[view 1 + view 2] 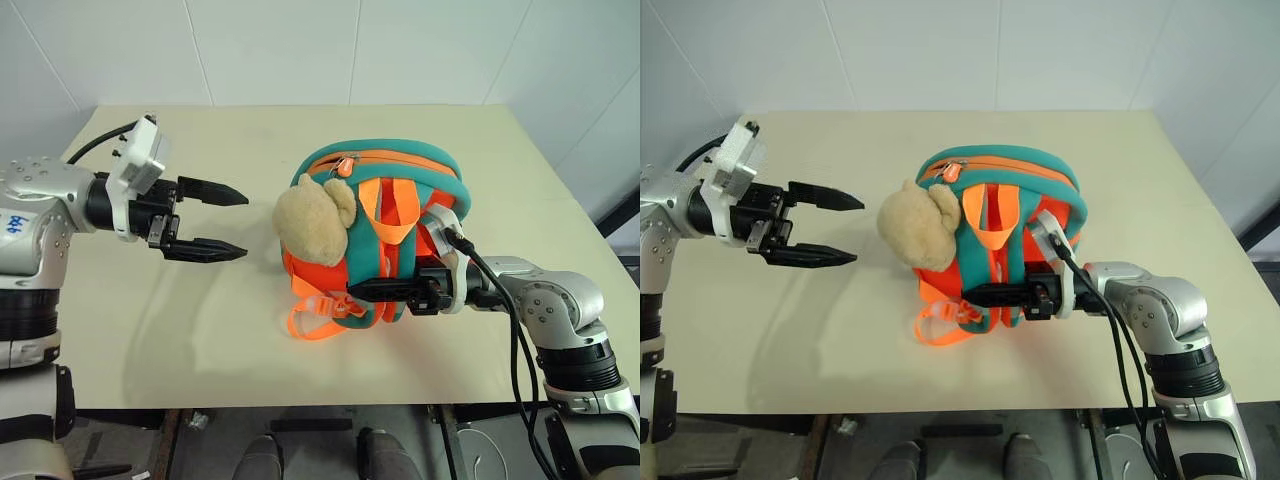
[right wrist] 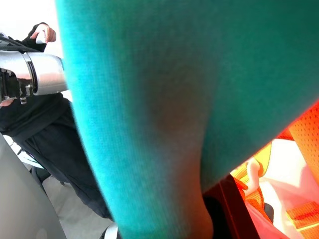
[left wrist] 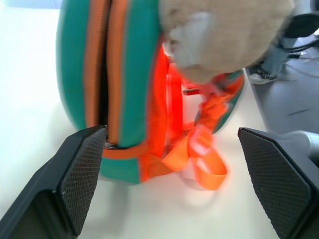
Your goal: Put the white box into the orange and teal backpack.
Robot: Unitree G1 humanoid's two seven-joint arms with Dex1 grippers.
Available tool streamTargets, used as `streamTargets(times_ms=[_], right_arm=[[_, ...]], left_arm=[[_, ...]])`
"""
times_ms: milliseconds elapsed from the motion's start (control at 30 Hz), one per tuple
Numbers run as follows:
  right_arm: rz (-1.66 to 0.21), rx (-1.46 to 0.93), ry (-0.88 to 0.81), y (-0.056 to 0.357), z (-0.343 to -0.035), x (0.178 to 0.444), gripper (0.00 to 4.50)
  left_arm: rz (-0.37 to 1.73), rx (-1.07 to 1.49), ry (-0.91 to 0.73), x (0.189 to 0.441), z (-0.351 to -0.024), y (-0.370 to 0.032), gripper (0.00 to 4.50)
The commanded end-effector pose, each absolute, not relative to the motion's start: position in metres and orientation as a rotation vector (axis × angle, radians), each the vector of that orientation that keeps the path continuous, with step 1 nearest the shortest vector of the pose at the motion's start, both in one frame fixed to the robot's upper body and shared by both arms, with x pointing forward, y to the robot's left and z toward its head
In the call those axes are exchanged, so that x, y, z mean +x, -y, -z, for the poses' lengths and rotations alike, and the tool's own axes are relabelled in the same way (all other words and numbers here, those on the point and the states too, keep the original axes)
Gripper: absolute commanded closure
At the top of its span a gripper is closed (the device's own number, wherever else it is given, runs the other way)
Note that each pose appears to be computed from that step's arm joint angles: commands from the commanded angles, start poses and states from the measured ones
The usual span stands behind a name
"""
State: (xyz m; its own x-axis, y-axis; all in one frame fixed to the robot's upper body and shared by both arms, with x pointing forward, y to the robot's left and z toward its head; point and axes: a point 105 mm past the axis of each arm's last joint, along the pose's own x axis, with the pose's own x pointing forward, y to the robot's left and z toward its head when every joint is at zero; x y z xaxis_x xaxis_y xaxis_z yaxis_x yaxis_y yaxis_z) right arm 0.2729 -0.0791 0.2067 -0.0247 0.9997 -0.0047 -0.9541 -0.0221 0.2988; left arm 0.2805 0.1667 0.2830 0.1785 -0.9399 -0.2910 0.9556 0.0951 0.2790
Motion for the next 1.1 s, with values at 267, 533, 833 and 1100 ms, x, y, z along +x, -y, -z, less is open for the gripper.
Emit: streamTargets(times_ms=[267, 533, 833, 1100], right_arm=[[-1.6, 0.22, -0.185, 0.073, -0.217, 0.277, 4.5], [-1.592, 0.232, -0.181, 0.071, -0.214, 0.276, 4.5], [-1.571, 0.248, -0.171, 0.072, -0.211, 0.275, 4.5], [-1.551, 0.26, -0.159, 0.073, -0.21, 0.274, 4.5]], left_arm=[[1.408, 0.348, 0.213, 0.27, -0.302, -0.107, 0.01], [1.4, 0.352, 0.228, 0.274, -0.295, -0.094, 0.89], [1.208, 0.528, 0.205, 0.296, -0.322, -0.15, 2.74], [1.022, 0.608, 0.064, 0.326, -0.325, -0.222, 2.74]])
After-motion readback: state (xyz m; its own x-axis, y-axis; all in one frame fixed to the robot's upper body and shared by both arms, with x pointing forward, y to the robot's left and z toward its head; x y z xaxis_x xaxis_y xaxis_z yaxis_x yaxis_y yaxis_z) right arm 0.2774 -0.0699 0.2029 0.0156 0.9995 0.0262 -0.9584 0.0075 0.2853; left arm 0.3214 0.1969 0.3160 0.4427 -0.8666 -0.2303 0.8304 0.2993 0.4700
